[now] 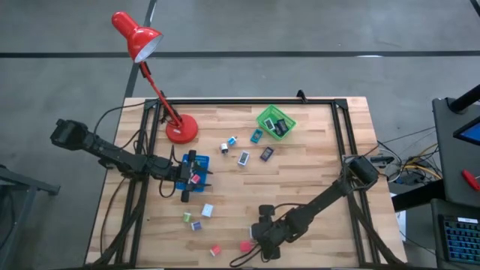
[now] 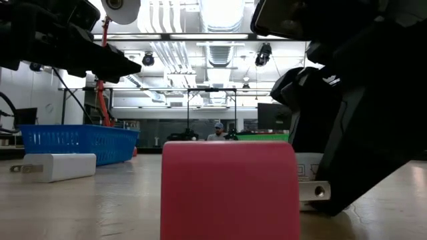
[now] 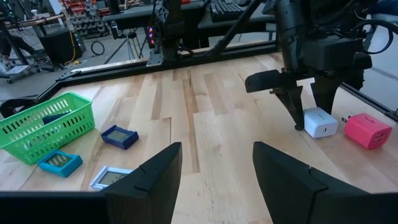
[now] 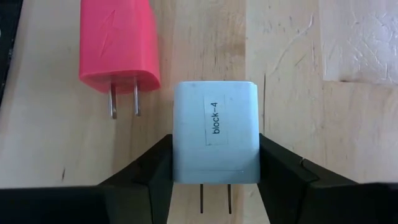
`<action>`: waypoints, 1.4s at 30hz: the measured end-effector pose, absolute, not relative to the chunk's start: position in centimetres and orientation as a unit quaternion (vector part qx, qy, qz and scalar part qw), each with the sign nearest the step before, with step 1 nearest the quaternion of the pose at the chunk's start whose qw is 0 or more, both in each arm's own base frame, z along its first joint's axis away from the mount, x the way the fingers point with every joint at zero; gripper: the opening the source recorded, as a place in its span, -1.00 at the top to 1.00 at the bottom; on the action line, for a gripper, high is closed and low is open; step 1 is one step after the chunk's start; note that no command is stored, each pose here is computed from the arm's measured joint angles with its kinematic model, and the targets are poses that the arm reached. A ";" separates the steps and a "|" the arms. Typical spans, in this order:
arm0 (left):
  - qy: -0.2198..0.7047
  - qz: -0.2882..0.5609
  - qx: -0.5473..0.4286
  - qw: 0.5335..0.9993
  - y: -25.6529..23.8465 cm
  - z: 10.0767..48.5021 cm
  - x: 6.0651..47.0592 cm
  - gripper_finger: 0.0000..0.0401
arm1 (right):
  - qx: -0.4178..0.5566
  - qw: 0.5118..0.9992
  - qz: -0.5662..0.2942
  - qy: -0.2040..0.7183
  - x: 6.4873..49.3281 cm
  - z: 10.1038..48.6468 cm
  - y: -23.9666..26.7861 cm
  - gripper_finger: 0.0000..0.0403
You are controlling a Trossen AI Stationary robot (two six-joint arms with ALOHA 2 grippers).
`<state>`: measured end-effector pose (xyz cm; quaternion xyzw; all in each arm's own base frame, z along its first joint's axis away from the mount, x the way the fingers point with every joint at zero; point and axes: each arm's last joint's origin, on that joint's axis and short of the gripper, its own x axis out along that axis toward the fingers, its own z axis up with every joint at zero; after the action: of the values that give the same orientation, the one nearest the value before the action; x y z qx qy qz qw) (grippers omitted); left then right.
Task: Pick & Place Office items
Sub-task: Put the right white charger adapter into the blue basket
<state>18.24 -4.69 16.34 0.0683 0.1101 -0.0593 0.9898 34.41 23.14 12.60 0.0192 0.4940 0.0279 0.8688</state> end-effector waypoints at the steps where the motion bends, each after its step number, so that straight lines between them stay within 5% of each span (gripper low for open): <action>1: 0.110 -0.059 0.068 0.990 -4.7 16.3 18.2 0.00 | 0.019 0.869 0.028 0.494 34.4 12.6 23.1 0.14; 25: 0.110 -0.059 0.068 0.990 -4.7 16.3 18.2 0.00 | -0.032 0.879 0.016 0.475 34.4 12.6 23.0 0.14; 42: 0.103 -0.068 0.075 0.989 -4.8 16.5 18.3 0.01 | -0.107 0.938 -0.036 0.327 37.3 13.8 21.6 0.14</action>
<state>18.26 -4.75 16.45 0.0751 0.1033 -0.0681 0.9895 37.28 21.62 13.83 -0.1071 0.3269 -0.0356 0.9383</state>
